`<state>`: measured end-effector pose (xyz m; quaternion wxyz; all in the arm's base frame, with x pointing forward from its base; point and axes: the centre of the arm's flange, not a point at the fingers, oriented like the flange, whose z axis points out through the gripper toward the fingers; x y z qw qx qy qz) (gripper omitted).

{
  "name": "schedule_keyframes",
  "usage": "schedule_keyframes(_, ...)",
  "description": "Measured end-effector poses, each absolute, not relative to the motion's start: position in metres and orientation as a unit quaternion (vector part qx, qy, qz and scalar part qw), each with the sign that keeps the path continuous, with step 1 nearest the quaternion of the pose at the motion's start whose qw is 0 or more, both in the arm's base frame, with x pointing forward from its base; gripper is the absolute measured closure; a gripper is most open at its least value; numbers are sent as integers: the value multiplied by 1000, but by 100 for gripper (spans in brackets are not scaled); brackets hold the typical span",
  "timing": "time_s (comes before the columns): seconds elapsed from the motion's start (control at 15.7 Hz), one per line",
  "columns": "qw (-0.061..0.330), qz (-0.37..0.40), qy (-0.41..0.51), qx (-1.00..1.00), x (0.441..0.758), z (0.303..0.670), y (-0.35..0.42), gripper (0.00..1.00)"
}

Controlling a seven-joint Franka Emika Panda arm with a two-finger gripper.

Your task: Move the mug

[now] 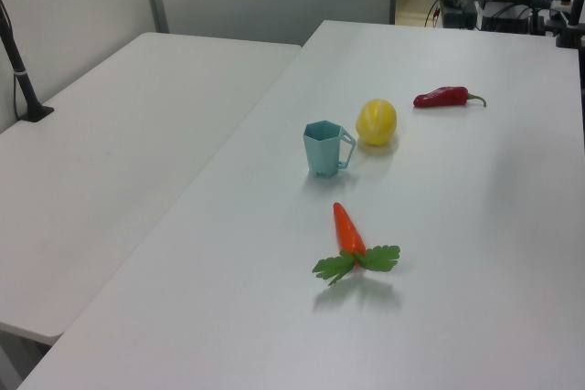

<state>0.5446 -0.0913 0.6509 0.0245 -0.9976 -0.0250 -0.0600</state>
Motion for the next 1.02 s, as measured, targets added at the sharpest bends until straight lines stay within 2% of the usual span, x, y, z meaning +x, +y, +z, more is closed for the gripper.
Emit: schedule_keyframes(1.02,26,-52,-30,-998,544,644,-89,0)
